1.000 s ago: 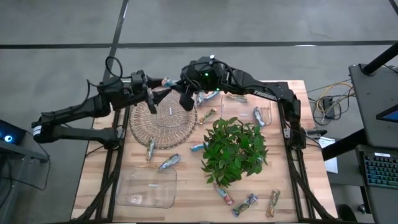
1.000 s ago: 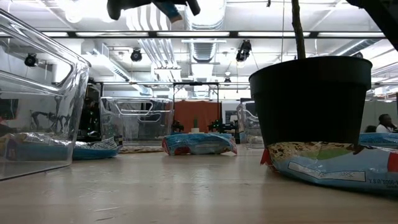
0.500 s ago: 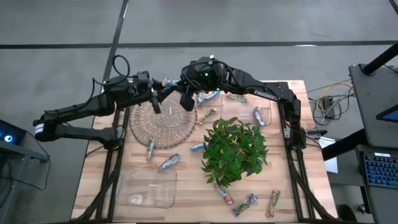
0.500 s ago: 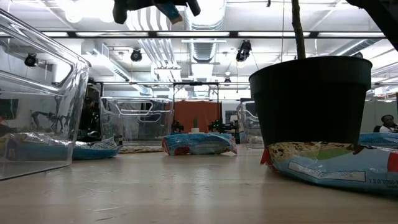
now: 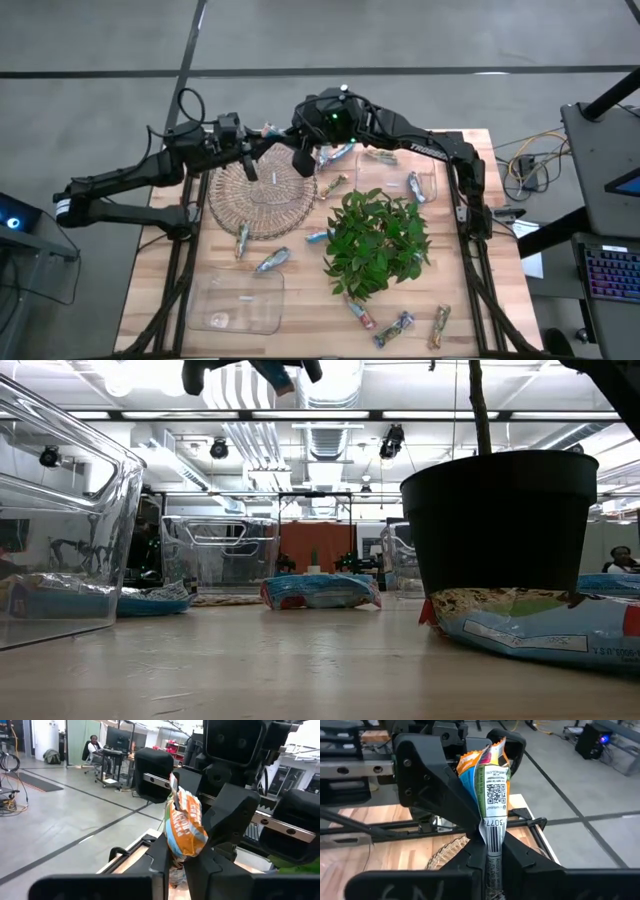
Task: Pick and place Granola Bars by type
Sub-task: Put the middle right yellow granola bar into the top left transparent bin
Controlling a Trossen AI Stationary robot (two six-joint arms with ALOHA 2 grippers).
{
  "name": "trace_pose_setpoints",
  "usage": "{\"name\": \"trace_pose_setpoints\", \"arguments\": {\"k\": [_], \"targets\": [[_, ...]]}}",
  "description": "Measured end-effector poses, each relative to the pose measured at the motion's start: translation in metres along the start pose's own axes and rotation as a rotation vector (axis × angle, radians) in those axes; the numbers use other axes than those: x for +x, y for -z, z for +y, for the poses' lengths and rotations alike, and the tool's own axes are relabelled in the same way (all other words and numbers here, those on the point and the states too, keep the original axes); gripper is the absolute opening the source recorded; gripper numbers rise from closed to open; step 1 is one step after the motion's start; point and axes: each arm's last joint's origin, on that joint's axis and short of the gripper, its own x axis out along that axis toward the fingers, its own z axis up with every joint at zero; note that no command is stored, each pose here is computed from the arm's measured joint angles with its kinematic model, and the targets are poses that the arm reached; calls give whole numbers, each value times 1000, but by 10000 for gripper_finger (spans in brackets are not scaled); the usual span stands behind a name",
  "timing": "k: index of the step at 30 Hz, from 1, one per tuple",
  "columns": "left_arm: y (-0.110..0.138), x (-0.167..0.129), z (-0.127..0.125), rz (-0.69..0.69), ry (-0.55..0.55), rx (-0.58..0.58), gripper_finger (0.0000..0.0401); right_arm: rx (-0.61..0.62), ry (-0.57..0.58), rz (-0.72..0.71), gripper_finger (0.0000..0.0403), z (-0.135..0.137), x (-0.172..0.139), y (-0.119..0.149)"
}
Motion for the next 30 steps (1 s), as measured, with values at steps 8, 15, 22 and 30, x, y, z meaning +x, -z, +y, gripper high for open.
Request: {"name": "trace_pose_setpoints", "arguments": {"k": [8, 15, 22, 30], "targets": [[-2, -1, 0, -2, 8, -5, 12, -41, -9, -4, 141, 1, -10, -4], [-16, -3, 0, 86, -80, 57, 10, -63, 95, -17, 233, -6, -54, -20], [-39, 1, -4, 306, -145, 137, 8, 0, 165, 122, 264, -14, -91, -15], [-39, 31, -4, 727, -224, 240, 7, -9, 169, 212, 264, -12, -114, -10]]}}
